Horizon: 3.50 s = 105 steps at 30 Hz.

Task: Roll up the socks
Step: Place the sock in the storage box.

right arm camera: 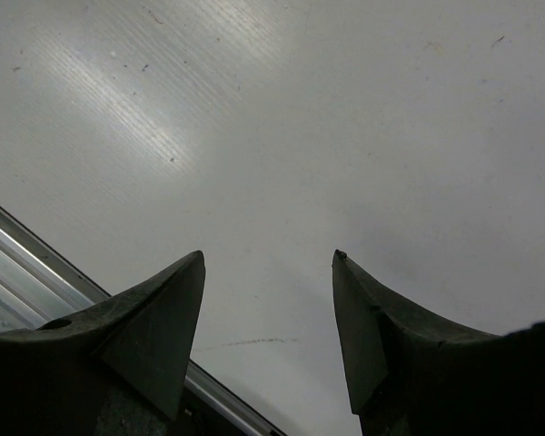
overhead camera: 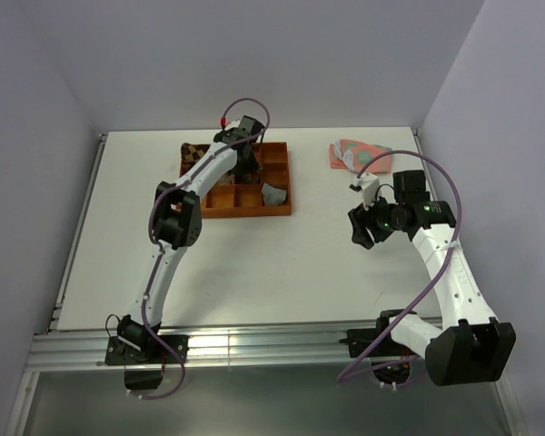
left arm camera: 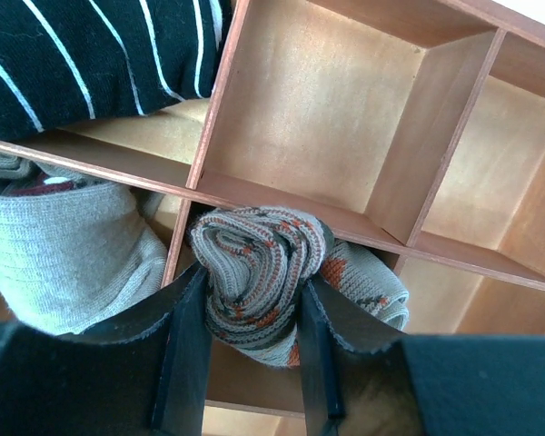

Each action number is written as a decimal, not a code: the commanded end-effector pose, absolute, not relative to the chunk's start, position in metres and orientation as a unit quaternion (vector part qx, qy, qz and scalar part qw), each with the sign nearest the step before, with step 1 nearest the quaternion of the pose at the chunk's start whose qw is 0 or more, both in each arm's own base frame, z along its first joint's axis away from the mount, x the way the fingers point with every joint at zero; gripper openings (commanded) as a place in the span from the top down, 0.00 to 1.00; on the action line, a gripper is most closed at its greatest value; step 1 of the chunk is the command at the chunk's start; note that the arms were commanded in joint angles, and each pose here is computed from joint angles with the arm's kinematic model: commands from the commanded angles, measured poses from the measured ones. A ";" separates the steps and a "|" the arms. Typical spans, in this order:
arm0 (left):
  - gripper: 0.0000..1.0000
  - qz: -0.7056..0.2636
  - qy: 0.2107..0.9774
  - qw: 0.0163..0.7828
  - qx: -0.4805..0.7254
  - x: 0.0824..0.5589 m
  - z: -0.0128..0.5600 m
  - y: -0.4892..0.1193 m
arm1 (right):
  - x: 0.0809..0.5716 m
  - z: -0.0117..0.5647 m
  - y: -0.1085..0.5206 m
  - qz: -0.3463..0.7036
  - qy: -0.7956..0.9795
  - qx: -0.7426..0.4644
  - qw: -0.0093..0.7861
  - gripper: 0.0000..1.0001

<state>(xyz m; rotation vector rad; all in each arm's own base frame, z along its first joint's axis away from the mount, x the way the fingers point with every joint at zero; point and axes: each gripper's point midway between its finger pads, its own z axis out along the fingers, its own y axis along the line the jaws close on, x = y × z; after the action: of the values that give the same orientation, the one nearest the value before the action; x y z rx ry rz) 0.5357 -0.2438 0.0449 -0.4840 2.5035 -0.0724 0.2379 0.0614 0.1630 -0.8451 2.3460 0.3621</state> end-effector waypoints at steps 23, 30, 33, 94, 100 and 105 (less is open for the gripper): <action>1.00 0.239 0.970 0.015 0.035 0.401 -0.079 -0.144 | 0.233 0.170 0.063 0.137 0.886 -0.329 0.298 0.35; 1.00 0.268 0.961 0.004 0.065 0.393 -0.078 -0.138 | 0.231 0.170 0.063 0.136 0.885 -0.331 0.296 0.35; 1.00 0.270 0.960 -0.005 0.075 0.387 -0.077 -0.135 | 0.231 0.169 0.062 0.133 0.885 -0.332 0.296 0.35; 0.35 -0.021 0.955 0.237 -0.175 0.483 0.058 -0.204 | 0.234 0.151 0.063 0.136 0.893 -0.323 0.283 0.35; 0.53 -0.015 0.966 0.203 -0.159 0.467 0.034 -0.204 | 0.232 0.151 0.063 0.136 0.893 -0.324 0.282 0.35; 0.72 0.017 0.976 0.164 -0.142 0.453 0.002 -0.196 | 0.231 0.149 0.063 0.136 0.893 -0.323 0.281 0.35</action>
<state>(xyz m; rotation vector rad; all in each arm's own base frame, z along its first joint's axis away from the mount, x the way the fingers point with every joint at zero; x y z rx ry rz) 0.4944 -0.2206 0.0492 -0.4624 2.5877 -0.1419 0.2283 0.0626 0.1493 -0.8721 2.4053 0.3800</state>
